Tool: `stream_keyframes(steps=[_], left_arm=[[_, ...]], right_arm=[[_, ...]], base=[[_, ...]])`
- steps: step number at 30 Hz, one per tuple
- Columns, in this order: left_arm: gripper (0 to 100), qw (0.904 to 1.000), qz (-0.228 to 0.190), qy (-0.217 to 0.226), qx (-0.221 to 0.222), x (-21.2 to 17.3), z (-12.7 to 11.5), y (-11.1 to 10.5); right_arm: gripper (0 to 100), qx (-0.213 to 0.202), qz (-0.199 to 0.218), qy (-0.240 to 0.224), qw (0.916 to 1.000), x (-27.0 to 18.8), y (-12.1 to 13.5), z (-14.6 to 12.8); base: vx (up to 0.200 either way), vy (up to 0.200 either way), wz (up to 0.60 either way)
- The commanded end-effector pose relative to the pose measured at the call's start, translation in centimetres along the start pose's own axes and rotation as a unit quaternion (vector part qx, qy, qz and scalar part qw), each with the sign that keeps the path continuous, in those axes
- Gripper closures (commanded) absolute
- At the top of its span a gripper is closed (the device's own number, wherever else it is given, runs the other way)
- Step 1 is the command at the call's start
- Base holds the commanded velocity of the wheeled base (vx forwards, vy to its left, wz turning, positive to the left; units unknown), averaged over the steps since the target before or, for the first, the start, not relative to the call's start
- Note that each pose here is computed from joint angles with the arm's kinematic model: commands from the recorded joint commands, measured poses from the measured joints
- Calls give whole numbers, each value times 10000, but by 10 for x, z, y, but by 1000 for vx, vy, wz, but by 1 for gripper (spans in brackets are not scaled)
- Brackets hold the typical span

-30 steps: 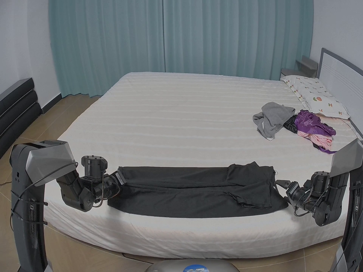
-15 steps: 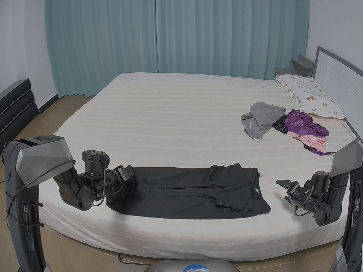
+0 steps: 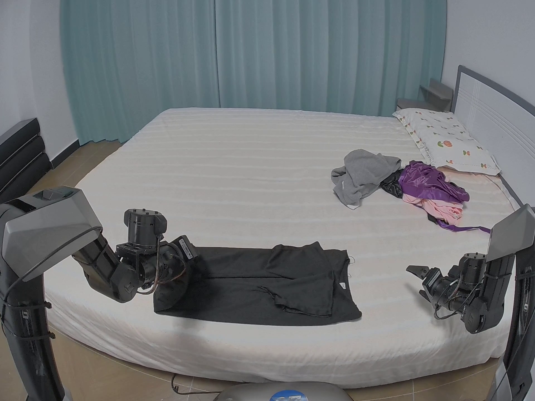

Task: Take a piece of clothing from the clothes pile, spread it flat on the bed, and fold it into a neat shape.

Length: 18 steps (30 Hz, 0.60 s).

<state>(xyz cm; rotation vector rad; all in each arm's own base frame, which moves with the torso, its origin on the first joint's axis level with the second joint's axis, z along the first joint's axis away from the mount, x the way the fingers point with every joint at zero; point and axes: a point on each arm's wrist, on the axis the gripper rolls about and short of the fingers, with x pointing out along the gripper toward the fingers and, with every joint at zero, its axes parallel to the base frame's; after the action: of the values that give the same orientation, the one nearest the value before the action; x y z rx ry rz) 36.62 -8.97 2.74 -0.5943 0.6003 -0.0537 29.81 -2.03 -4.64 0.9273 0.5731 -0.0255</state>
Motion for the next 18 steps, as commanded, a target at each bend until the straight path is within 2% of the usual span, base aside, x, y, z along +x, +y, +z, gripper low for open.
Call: stream_keyframes(steps=[1,8,18], left_arm=[[100,9999,-77,-71,45,-4,6,-13],[100,9999,-28,86,129,-4,2,-26],[100,9984,-148,381,385,-4,-6,-67]], right_arm=[[0,-23,53,-35,10000,0,1,0],[0,-21,55,-45,10000,0,1,1],[0,-30,53,-35,10000,0,1,0]], base=[[0,-200,0],[0,-200,0],[0,-200,0]])
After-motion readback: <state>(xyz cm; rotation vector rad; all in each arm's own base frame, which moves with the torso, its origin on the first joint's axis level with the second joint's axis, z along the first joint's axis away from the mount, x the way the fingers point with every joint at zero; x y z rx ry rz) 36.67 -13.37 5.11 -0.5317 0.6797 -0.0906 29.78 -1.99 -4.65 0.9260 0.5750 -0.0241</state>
